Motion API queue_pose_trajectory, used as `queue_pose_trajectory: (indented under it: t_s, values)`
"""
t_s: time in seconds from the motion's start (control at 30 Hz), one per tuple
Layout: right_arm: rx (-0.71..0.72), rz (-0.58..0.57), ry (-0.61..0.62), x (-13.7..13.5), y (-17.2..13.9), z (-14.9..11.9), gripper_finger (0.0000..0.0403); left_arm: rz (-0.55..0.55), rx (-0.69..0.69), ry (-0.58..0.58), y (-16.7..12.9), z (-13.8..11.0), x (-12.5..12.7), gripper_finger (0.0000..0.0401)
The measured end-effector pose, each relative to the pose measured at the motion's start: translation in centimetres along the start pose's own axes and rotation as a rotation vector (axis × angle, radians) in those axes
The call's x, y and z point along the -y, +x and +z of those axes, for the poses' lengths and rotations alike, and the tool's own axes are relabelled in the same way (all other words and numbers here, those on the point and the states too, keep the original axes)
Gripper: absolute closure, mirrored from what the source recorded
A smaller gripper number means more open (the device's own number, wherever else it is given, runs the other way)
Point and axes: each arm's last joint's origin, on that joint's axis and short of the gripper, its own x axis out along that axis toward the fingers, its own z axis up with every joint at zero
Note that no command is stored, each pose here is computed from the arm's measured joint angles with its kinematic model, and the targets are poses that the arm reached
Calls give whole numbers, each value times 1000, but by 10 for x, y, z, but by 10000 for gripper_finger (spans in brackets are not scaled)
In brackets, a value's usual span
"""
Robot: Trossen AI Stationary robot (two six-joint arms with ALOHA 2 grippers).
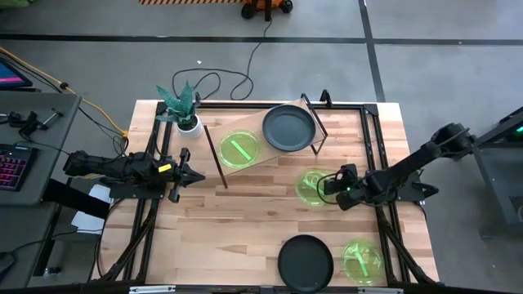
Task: Place and stack plates onto a shelf
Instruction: Stack the top green plate on top of the green plate on the shelf
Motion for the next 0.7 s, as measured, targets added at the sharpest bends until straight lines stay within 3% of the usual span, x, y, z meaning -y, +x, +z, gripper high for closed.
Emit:
queue_pose_trajectory:
  t_s: [0.1, 0.3, 0.47, 0.7]
  values:
    - [5, -11, -7, 1, 1, 0, 258, 0, 0, 0, 0, 0, 0, 401]
    - [29, -50, -39, 5, 4, -1, 389, 0, 1, 0, 0, 0, 0, 401]
    - [27, -14, -37, 2, 3, -1, 398, 0, 0, 0, 0, 0, 0, 401]
    - [-8, 134, -18, -11, -9, 5, 402, 0, 1, 0, 0, 0, 0, 401]
